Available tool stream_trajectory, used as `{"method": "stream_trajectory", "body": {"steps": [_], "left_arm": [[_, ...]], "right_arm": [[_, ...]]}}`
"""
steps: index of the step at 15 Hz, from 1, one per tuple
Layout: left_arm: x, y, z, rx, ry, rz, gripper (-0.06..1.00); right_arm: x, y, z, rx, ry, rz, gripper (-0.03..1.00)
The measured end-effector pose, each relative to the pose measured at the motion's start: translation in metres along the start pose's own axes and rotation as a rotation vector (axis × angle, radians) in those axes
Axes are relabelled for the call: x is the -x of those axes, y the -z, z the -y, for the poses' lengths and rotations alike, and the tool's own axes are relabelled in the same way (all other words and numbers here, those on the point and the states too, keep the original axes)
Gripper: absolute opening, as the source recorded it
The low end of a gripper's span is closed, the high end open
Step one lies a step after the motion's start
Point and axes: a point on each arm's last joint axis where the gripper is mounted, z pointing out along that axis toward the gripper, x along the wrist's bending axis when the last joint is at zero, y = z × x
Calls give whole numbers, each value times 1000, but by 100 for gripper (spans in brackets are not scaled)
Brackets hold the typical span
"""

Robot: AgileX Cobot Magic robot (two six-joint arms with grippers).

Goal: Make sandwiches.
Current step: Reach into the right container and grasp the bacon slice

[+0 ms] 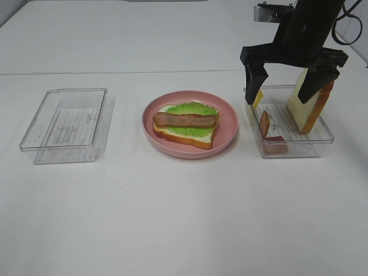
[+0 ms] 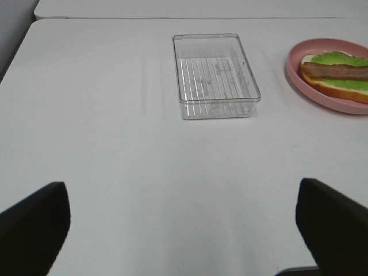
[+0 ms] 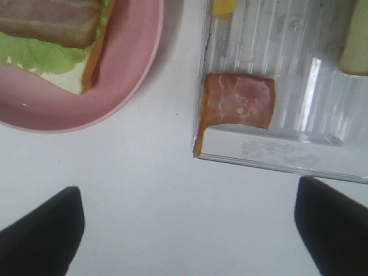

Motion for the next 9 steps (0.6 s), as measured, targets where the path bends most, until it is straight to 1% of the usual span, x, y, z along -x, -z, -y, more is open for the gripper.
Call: {"method": "stream_trajectory", "body": {"steps": [1, 4, 5, 9], "left_arm": [[0, 0, 0, 0, 0, 0, 99], [0, 0, 0, 0, 0, 0, 99], [0, 0, 0, 0, 0, 0, 99], [0, 0, 0, 0, 0, 0, 99]], "right_arm": [[0, -4, -1, -2, -1, -6, 96], [0, -37, -13, 18, -8, -15, 96], [0, -40, -13, 19, -8, -14, 96], [1, -66, -16, -16, -12, -9, 96]]}}
